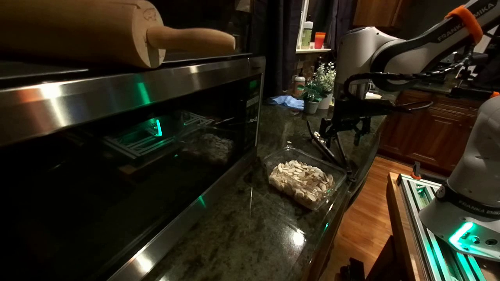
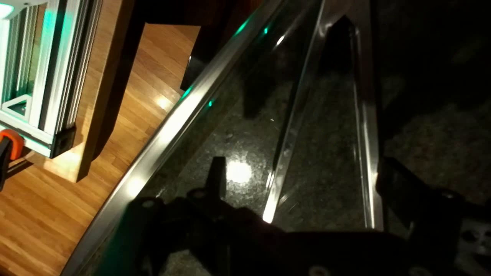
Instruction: Use the tongs to pick up a bean and put it inside the container
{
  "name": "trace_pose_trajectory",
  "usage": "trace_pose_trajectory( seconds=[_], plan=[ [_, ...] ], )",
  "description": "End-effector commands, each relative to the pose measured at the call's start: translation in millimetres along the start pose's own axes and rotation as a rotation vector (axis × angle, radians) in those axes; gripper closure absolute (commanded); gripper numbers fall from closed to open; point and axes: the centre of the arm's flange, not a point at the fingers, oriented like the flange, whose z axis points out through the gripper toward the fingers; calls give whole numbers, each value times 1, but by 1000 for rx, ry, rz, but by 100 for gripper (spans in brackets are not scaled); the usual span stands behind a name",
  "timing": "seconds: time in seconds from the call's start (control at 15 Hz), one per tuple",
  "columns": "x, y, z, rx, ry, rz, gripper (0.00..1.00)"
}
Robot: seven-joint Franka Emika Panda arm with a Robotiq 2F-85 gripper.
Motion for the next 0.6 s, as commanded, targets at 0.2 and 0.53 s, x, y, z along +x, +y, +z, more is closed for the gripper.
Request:
trace_pose_trajectory(
  seconds=[0.2,0.53],
  plan=[
    [-37,49,46,22,-67,11,0],
    [-37,48,54,44,-73,34,0]
  ],
)
